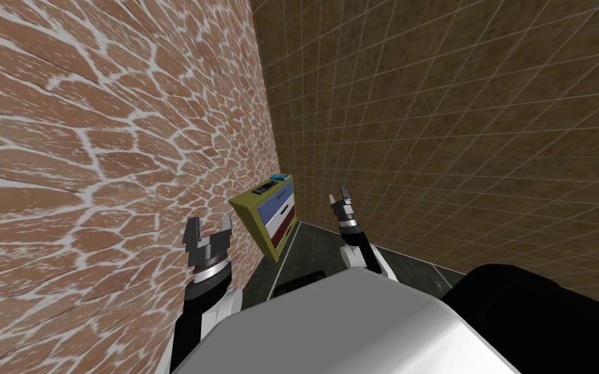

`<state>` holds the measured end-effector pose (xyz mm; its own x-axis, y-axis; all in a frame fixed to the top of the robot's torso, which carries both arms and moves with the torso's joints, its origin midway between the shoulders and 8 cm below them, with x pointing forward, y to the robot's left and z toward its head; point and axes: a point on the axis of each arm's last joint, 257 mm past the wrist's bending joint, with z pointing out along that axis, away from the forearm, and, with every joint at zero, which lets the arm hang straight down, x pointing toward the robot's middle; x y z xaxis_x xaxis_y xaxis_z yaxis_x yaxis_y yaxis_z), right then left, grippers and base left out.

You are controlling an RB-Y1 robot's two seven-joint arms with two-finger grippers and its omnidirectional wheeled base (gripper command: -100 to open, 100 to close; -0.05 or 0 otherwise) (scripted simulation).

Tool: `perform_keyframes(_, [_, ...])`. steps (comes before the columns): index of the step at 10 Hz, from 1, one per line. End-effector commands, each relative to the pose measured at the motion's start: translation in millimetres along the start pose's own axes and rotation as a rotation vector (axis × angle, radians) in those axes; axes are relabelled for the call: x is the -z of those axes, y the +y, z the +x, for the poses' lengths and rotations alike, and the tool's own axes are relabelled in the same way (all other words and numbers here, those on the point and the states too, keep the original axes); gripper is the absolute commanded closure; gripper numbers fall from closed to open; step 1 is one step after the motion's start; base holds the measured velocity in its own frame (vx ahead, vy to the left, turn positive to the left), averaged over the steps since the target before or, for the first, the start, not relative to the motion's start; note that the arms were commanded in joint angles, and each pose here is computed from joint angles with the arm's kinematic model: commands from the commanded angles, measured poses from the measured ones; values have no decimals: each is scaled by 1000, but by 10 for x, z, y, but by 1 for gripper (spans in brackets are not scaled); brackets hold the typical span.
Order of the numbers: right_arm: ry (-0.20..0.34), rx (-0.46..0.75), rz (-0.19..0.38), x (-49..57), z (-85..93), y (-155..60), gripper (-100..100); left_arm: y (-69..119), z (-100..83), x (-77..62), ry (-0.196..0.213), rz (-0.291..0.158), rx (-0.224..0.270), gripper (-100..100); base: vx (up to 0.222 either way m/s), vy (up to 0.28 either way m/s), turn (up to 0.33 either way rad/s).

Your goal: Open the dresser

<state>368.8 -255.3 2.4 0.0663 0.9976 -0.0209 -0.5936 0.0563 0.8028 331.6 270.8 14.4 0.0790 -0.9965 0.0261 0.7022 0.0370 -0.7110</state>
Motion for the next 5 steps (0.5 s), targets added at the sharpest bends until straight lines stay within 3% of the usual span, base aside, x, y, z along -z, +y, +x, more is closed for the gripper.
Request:
perform_keyframes(1, [0,0,0,0,0,0,0,0,0,0,0,0,0,0,0,0,0])
perform_keyframes(5, [0,0,0,0,0,1,0,-1,0,0,0,0,0,0,0,0,0])
